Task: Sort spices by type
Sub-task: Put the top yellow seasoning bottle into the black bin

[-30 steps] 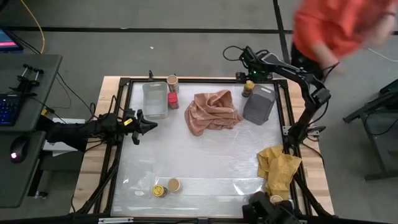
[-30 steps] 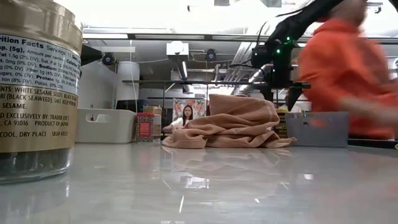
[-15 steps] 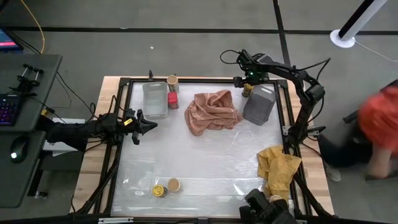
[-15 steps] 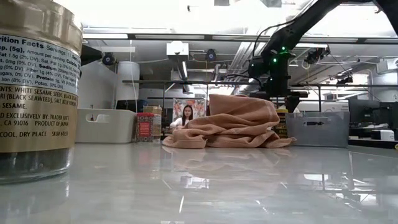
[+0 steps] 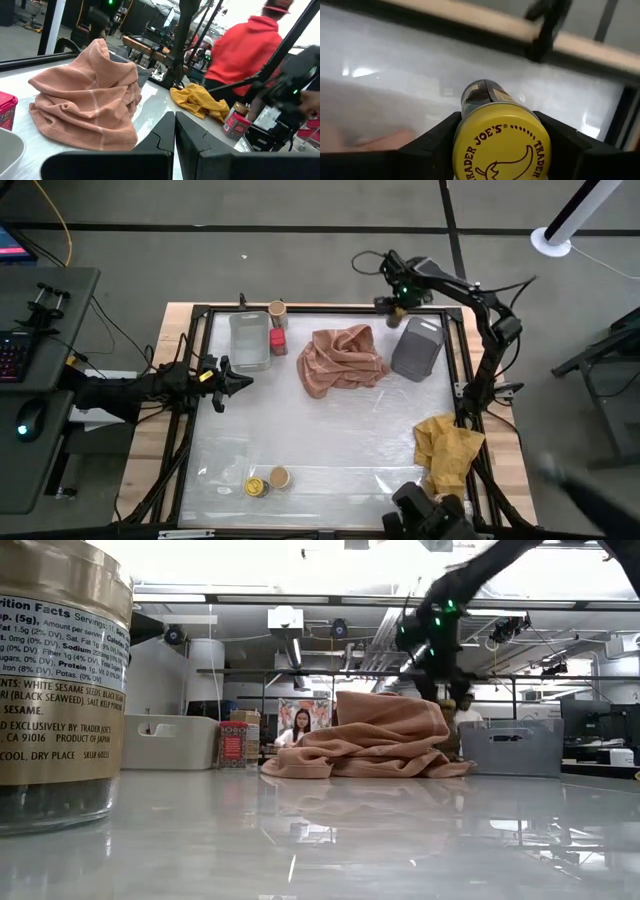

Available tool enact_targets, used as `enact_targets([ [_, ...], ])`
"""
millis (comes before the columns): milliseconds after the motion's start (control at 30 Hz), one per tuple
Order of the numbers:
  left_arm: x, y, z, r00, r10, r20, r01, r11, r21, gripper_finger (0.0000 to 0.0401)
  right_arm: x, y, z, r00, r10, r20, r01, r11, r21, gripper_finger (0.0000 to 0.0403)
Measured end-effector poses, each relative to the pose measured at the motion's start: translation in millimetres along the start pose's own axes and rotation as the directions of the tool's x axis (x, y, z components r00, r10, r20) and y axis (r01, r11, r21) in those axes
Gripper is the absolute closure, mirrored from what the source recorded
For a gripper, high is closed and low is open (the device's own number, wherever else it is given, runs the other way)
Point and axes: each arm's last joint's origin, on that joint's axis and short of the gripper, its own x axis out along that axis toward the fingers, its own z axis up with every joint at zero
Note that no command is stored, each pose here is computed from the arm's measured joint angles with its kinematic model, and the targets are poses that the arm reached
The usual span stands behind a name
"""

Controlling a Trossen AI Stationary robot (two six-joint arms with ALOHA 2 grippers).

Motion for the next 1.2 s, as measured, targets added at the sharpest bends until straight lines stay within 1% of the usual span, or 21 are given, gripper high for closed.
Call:
enact_targets([
  [67, 0, 0, 0, 1.000, 0.000, 0.000, 0.000, 1.000, 0.001, 0.0400, -25, 5, 9, 0.998, 0.020, 0.053, -0.018, 0.999, -0.031, 0.0188],
  [133, 0, 0, 0, 1.000, 0.000, 0.000, 0.000, 1.000, 0.000, 0.0400, -54, 9, 14, 0.994, 0.024, 0.107, -0.015, 0.997, -0.079, 0.0188],
  [233, 0, 0, 0, 1.000, 0.000, 0.000, 0.000, 1.000, 0.000, 0.0400, -92, 18, 9, 0.991, 0.025, 0.131, -0.003, 0.986, -0.165, 0.0188],
  [300, 0, 0, 0, 1.000, 0.000, 0.000, 0.000, 1.000, 0.000, 0.0400, -110, 25, -4, 0.994, -0.007, 0.111, 0.033, 0.971, -0.238, 0.0188],
  [400, 0, 0, 0, 1.000, 0.000, 0.000, 0.000, 1.000, 0.000, 0.0400, -122, 30, -31, 0.993, -0.088, 0.073, 0.106, 0.945, -0.308, 0.0188],
  [500, 0, 0, 0, 1.000, 0.000, 0.000, 0.000, 1.000, 0.000, 0.0400, -127, 25, -61, 0.992, -0.115, 0.058, 0.127, 0.938, -0.322, 0.0188],
  [567, 0, 0, 0, 1.000, 0.000, 0.000, 0.000, 1.000, 0.001, 0.0400, -128, 14, -82, 0.992, -0.120, 0.045, 0.128, 0.947, -0.294, 0.0188],
  [667, 0, 0, 0, 1.000, 0.001, 0.000, -0.001, 1.000, 0.000, 0.0400, -122, -8, -109, 0.993, -0.116, 0.024, 0.119, 0.976, -0.185, 0.0188],
  [800, 0, 0, 0, 1.000, 0.000, 0.000, 0.000, 1.000, 0.000, 0.0400, -101, -29, -130, 0.994, -0.081, 0.080, 0.081, 0.997, 0.002, 0.0188],
  [933, 0, 0, 0, 1.000, 0.000, 0.000, 0.000, 1.000, 0.000, 0.0400, -69, -36, -129, 0.991, -0.029, 0.131, 0.010, 0.989, 0.146, 0.0188],
  [1033, 0, 0, 0, 1.000, 0.000, 0.000, 0.000, 1.000, 0.000, 0.0400, -47, -36, -121, 0.988, -0.010, 0.153, -0.023, 0.977, 0.211, 0.0188],
  [1067, 0, 0, 0, 1.000, 0.000, 0.000, 0.000, 1.000, 0.000, 0.0400, -40, -36, -118, 0.988, -0.014, 0.155, -0.021, 0.974, 0.225, 0.0188],
  [1200, 0, 0, 0, 1.000, 0.000, 0.000, 0.000, 1.000, 0.000, 0.0400, -17, -39, -108, 0.994, -0.062, 0.091, 0.037, 0.967, 0.254, 0.0188],
])
